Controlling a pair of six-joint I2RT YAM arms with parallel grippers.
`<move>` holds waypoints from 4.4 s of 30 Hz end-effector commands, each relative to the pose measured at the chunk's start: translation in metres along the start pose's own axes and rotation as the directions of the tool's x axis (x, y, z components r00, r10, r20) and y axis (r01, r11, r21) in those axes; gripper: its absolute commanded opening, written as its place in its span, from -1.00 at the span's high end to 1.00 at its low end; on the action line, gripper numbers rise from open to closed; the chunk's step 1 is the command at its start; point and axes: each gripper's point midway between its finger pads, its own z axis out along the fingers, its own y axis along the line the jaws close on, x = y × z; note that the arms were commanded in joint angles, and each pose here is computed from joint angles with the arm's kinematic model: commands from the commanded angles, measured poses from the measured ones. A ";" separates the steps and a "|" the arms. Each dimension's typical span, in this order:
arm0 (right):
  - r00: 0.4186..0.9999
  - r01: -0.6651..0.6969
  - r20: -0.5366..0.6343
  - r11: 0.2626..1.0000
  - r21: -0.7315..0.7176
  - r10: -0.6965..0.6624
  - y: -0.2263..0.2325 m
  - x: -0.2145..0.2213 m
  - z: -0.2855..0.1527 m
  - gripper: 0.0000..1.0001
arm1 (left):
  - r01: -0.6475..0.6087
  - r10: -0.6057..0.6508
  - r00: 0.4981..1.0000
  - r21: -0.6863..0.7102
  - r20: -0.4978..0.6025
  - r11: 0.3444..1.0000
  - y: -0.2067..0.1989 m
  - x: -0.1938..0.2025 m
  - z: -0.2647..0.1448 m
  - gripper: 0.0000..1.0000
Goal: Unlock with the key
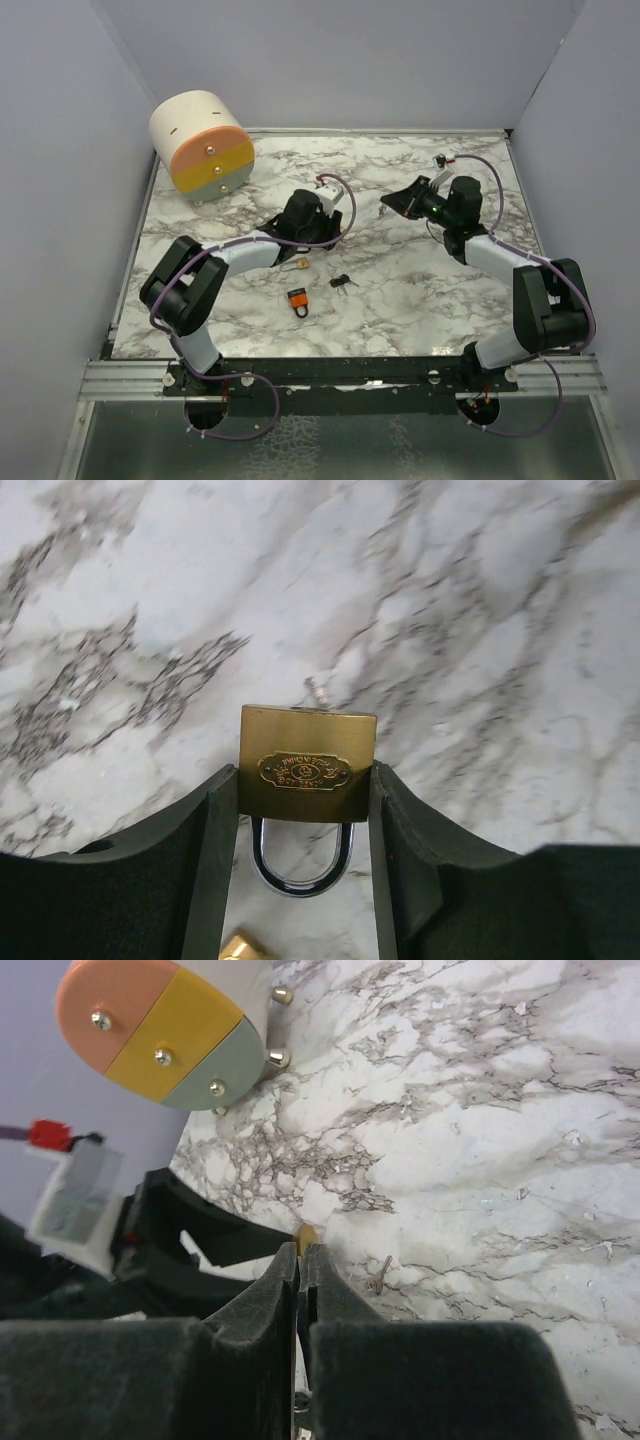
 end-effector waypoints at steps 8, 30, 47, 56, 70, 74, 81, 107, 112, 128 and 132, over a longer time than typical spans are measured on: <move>0.982 0.000 0.191 0.997 0.082 -0.016 0.005 -0.023 -0.010 0.98 | -0.181 0.047 0.884 0.249 0.464 0.951 -0.080 -0.094 -0.060 1.00; 0.932 -0.032 0.363 0.996 0.083 0.000 0.054 -0.010 -0.011 0.98 | -0.334 0.137 0.783 0.224 0.606 0.915 -0.113 -0.095 -0.076 1.00; 0.930 -0.047 0.368 0.995 0.089 0.011 0.064 0.004 -0.015 0.98 | -0.331 0.155 0.760 0.171 0.631 0.928 -0.109 -0.099 -0.086 1.00; 0.934 -0.048 0.356 0.997 0.067 0.021 0.069 0.009 -0.015 0.98 | -0.339 0.164 0.753 0.163 0.637 0.926 -0.110 -0.102 -0.087 1.00; 0.943 -0.058 0.331 0.997 0.044 0.041 0.075 0.018 -0.014 0.98 | -0.354 0.173 0.739 0.157 0.651 0.922 -0.112 -0.108 -0.090 1.00; 0.948 -0.073 0.312 0.997 0.040 0.057 0.074 0.023 -0.011 0.98 | -0.365 0.177 0.724 0.152 0.667 0.919 -0.115 -0.116 -0.094 1.00; 0.951 -0.095 0.297 0.995 0.027 0.083 0.074 0.027 -0.007 0.98 | -0.365 0.175 0.694 0.132 0.699 0.922 -0.117 -0.136 -0.100 1.00; 0.964 -0.166 0.205 0.985 -0.040 0.170 0.076 0.052 0.003 0.98 | -0.440 0.201 0.585 0.099 0.786 0.892 -0.137 -0.190 -0.111 1.00; 0.972 -0.163 0.161 0.985 -0.052 0.169 0.076 0.063 0.002 0.98 | -0.513 0.242 0.533 0.082 0.811 0.854 -0.146 -0.195 -0.123 1.00; 0.988 -0.132 0.072 0.989 -0.069 0.137 0.084 0.073 0.008 0.98 | -0.539 0.242 0.513 0.090 0.824 0.837 -0.153 -0.200 -0.127 1.00; 0.988 -0.135 0.068 0.988 -0.078 0.141 0.085 0.076 0.002 0.98 | -0.442 0.239 0.510 0.013 0.826 0.897 -0.133 -0.219 -0.131 1.00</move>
